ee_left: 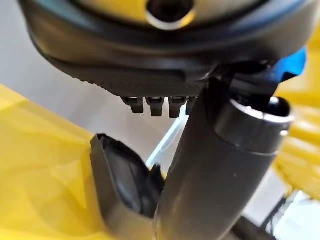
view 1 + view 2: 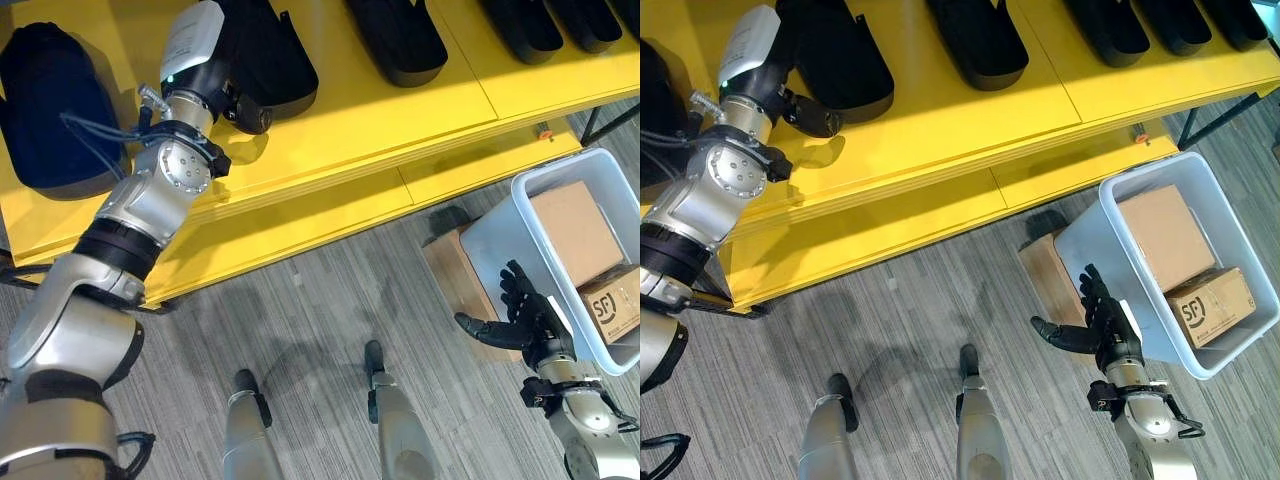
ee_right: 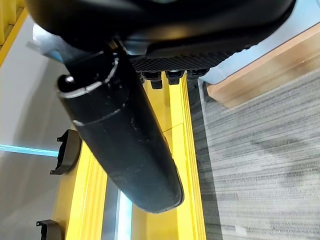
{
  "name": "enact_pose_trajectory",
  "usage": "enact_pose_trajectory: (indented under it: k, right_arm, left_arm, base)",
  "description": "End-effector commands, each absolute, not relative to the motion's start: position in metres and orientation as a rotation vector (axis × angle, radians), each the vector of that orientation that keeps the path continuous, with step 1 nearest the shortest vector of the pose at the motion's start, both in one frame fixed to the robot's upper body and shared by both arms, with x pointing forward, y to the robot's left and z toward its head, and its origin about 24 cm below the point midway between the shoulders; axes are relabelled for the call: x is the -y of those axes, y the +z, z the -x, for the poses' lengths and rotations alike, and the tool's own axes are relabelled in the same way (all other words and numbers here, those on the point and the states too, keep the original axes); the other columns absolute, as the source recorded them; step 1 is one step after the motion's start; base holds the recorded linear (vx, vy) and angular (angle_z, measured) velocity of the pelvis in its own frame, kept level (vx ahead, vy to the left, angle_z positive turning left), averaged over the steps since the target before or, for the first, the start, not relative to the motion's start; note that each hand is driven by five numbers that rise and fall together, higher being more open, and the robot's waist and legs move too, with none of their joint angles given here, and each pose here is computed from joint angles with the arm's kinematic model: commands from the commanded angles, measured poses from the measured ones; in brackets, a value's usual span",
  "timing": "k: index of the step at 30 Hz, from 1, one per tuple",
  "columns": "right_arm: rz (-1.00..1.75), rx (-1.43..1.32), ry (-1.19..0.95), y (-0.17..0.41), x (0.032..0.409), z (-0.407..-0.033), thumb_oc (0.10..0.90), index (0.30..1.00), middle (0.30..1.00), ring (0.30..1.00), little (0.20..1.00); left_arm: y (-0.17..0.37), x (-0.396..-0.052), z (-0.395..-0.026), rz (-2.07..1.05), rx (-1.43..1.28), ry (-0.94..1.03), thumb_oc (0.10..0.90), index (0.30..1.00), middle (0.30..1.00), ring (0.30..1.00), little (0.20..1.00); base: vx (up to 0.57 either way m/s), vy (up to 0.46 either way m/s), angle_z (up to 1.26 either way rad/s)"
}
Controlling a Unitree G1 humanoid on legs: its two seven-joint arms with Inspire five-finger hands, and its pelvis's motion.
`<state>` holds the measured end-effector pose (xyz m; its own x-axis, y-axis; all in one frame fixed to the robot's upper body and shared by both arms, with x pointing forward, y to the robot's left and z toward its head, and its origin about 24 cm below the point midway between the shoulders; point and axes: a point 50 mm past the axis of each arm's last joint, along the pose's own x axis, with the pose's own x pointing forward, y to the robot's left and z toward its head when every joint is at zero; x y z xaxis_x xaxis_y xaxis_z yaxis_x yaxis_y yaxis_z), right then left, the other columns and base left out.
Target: Move parts from the plastic box to the shelf.
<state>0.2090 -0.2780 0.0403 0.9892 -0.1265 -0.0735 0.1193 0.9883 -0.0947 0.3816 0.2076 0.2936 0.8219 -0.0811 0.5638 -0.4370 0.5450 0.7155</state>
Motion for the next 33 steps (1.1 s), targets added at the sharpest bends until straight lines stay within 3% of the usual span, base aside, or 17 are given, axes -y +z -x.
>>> enact_pose_trajectory:
  k: [1, 33]
  right_arm:
    - [0.18, 0.118, -0.208, 0.082, 0.302, -0.208, 0.9, 1.0, 1.0, 1.0, 1.0]
    - [0.216, 0.132, -0.181, 0.088, 0.296, -0.216, 0.9, 1.0, 1.0, 1.0, 1.0]
  left_arm:
    - [0.342, -0.212, -0.357, -0.742, 0.856, 0.34, 0.9, 1.0, 1.0, 1.0, 1.0]
    - [0.333, -0.293, -0.345, -0.349, 0.764, 0.662, 0.9, 1.0, 1.0, 1.0, 1.0]
  base:
    - [0.0, -0.005, 0.05]
    - [0.0, 0.004, 0.01]
